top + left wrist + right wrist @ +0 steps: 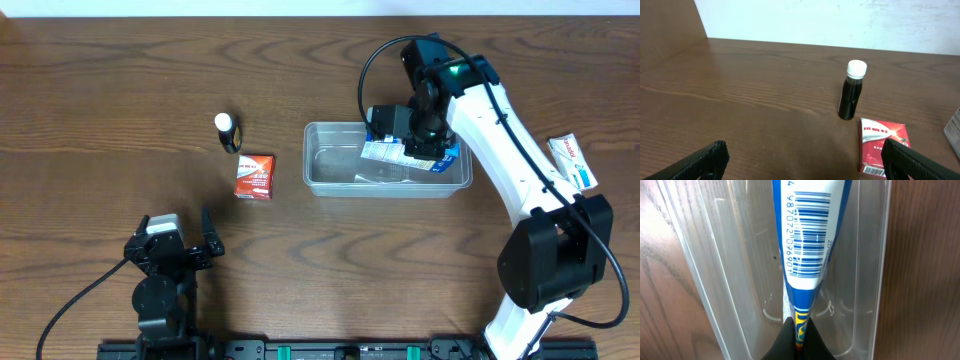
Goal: Pack container
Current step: 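Lift the Kool Fever box and carry it into the clear container, then lower the box into the container and open the right gripper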
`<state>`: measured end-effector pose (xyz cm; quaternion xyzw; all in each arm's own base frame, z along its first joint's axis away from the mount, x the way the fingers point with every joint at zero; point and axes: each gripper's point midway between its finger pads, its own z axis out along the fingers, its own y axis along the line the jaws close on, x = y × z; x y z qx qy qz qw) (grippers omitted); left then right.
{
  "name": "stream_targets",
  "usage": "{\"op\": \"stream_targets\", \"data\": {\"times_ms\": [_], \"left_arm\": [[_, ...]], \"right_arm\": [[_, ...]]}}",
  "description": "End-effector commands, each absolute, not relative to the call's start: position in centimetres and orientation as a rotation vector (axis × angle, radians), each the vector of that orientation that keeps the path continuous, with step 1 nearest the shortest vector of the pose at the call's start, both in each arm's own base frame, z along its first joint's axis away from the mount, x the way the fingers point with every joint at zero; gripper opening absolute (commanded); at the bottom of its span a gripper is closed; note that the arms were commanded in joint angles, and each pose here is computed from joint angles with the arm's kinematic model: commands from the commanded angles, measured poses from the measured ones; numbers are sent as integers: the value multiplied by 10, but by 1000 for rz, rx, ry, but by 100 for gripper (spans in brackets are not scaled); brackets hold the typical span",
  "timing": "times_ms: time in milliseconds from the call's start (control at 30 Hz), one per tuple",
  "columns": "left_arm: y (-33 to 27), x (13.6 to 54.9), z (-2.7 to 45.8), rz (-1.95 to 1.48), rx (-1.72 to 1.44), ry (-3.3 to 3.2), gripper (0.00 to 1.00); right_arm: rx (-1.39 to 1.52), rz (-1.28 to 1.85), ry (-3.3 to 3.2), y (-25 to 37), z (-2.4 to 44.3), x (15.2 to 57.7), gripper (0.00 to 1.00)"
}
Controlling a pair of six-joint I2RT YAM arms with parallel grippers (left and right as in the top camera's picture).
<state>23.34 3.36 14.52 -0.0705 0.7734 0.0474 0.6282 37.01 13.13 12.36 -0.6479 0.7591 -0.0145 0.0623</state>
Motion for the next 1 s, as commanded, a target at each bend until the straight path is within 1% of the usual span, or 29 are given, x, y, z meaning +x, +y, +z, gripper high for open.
{"op": "stream_targets", "data": {"times_ms": [0, 367, 533, 967], "left_arm": [[33, 234, 132, 114, -148, 1802, 98], [33, 234, 132, 114, -148, 1802, 98], [33, 234, 132, 114, -148, 1802, 98], [33, 234, 132, 114, -148, 1802, 98]], "right_arm": [[-1979, -70, 2275, 129, 126, 371, 2], [-1991, -65, 2299, 125, 123, 366, 2], [-2018, -146, 2342, 107, 115, 365, 2], [-1956, -167, 2293, 112, 108, 382, 2]]}}
